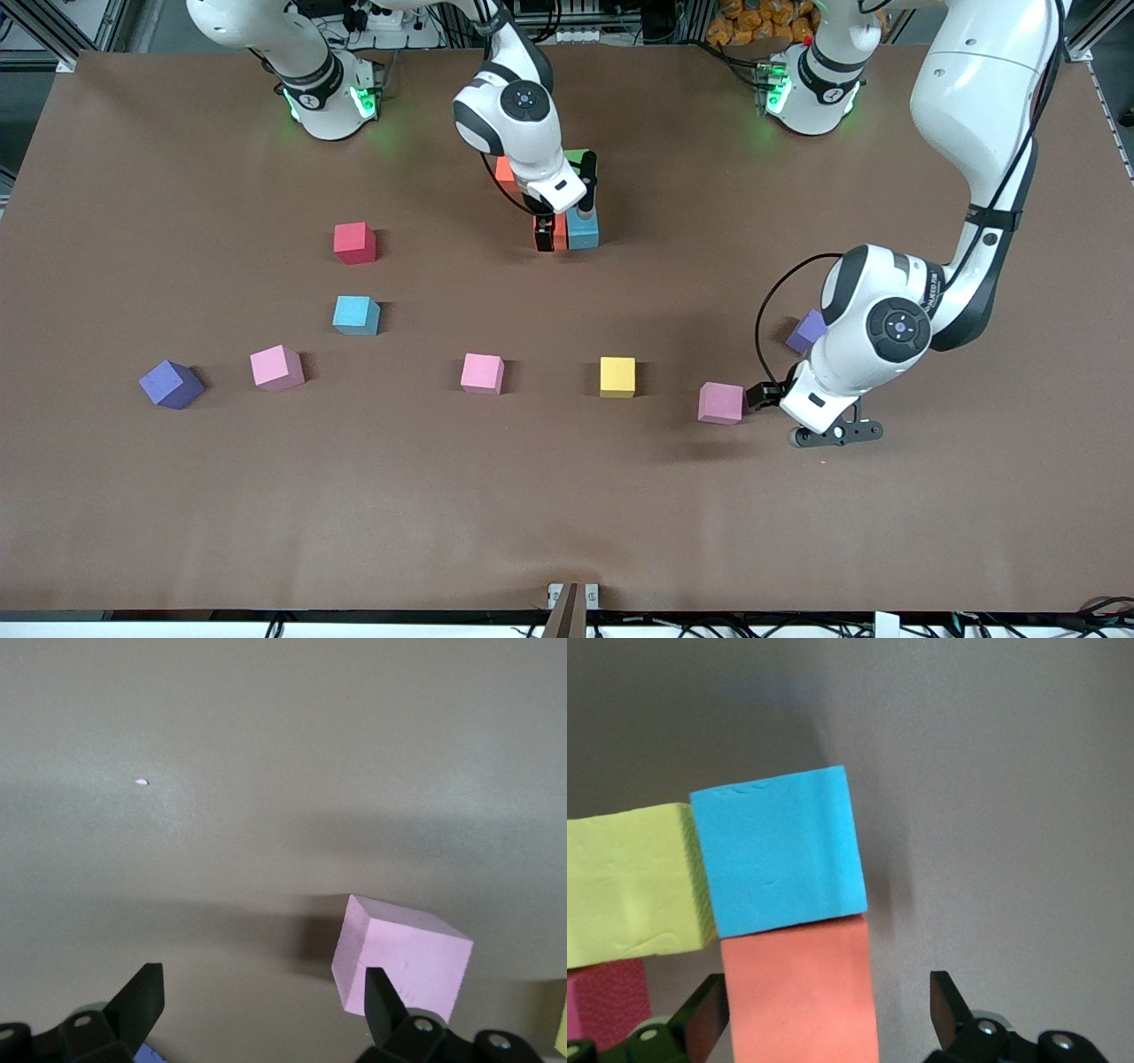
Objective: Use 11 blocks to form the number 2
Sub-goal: 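Raise the right gripper and reach it to the pink cube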
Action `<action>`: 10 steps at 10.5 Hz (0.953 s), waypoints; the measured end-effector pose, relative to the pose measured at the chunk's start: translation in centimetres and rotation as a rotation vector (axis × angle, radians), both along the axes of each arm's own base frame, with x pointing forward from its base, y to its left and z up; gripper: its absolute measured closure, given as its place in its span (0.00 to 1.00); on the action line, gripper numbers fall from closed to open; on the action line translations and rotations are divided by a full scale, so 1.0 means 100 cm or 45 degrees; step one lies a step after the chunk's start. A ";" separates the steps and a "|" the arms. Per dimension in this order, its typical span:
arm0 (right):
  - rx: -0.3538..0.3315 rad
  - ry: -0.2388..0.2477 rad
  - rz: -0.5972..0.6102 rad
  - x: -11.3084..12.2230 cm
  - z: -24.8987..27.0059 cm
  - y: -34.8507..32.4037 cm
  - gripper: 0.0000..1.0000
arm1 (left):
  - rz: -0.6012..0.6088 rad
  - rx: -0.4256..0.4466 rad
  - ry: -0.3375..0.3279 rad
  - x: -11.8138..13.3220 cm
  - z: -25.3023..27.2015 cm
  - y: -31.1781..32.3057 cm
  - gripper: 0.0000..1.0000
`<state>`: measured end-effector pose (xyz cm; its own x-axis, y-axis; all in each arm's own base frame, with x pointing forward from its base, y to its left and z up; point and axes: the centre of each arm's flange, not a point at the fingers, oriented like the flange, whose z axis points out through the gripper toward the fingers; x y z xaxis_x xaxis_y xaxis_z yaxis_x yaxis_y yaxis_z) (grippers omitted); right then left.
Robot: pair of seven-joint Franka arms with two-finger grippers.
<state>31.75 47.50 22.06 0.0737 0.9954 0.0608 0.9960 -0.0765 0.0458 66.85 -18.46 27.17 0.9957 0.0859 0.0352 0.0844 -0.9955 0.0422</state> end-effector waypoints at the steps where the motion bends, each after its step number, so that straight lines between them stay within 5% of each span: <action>1: -0.007 0.011 -0.001 -0.002 0.005 -0.004 0.00 | 0.003 -0.003 0.003 0.001 -0.005 0.000 0.00; 6: -0.028 0.072 -0.089 0.020 0.056 -0.034 0.00 | 0.004 -0.025 -0.035 0.015 -0.001 -0.008 0.00; 8: -0.005 0.067 -0.223 0.057 0.068 -0.065 0.00 | -0.017 -0.014 -0.007 0.009 -0.001 -0.025 0.00; 10: 0.035 0.053 -0.511 0.102 0.078 -0.099 0.00 | -0.026 -0.007 0.013 0.005 -0.004 -0.033 0.00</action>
<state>41.95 37.55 29.83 0.4595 0.8850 0.0754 0.8876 -0.4607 -0.0015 67.33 -21.80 26.76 0.9975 0.0656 0.0248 0.0644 -0.9968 0.0469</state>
